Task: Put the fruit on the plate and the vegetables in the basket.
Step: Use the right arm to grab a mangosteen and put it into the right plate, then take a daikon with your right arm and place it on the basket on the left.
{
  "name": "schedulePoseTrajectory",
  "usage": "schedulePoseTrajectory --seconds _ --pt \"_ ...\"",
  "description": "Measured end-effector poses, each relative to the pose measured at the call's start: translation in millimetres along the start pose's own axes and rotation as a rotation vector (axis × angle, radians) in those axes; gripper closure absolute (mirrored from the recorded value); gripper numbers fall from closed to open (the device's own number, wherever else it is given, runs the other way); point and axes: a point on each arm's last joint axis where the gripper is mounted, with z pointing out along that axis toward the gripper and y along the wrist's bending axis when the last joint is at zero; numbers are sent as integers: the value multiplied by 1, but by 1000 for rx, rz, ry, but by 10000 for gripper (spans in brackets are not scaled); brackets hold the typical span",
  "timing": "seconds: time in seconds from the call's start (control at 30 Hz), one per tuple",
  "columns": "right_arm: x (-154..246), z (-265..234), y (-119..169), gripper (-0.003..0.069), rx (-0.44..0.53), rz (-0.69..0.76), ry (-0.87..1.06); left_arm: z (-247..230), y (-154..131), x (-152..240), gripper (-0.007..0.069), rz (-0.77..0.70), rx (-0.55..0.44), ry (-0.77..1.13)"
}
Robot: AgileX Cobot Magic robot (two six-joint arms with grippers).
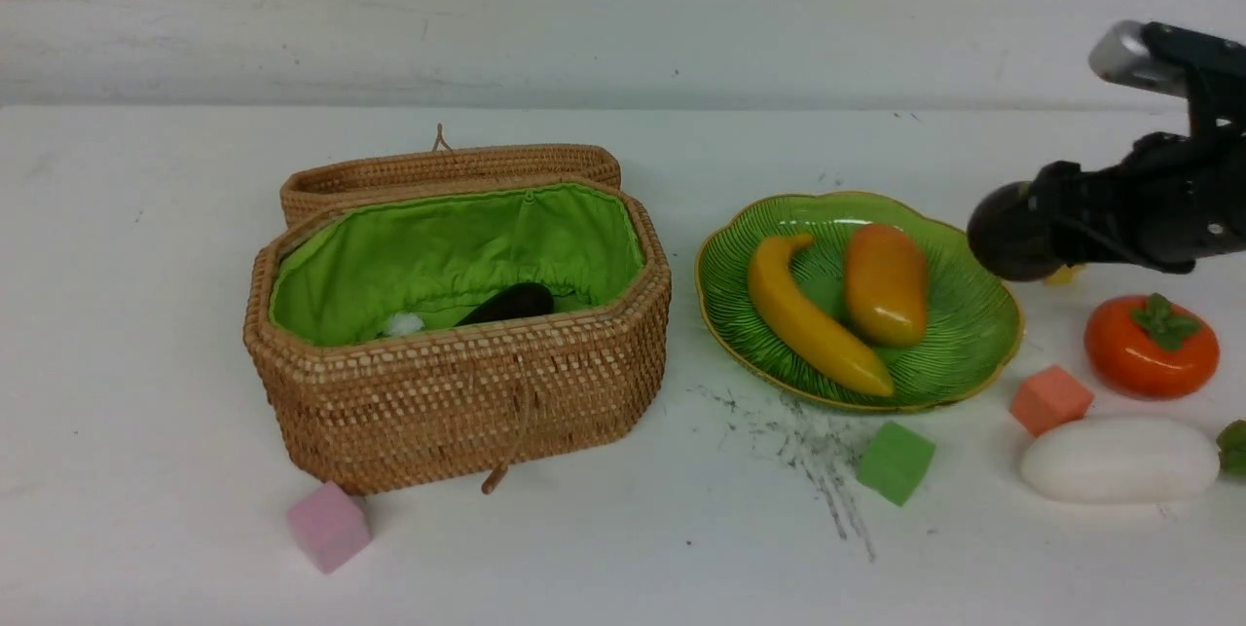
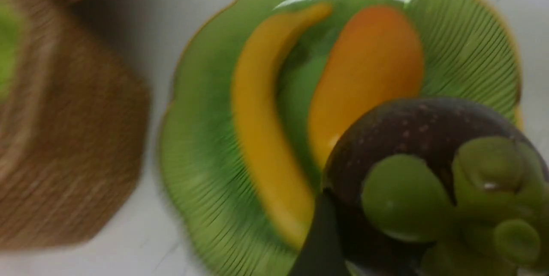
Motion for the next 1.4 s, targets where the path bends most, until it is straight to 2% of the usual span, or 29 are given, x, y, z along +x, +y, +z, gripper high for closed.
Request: schedulePoseTrajectory --seconds 0.23,0.43,0.5,0.63,0.7,0.87,0.97,1.1,1.27,1.4 --pt "9 68 -30 99 34 -6 79 0 0 0 412 0 0 1" --pt "17 80 -34 99 29 3 115 0 0 0 407 0 0 1" --pt "18 80 -33 63 16 7 128 0 0 0 405 0 0 1" --pt "18 76 -30 -17 -4 5 141 0 0 0 403 0 0 1" --pt "17 74 -28 -20 -13 5 143 0 0 0 402 0 0 1" --pt "9 55 -14 21 -83 -8 160 0 0 0 396 0 0 1" --pt "2 41 -9 50 -82 -46 142 0 0 0 393 0 0 1" --pt "-13 -4 5 68 -36 -71 103 0 0 0 387 0 0 1" --pt "-12 -36 11 69 44 53 168 0 0 0 387 0 0 1" --pt "4 -47 0 69 258 420 313 0 0 0 387 0 0 1"
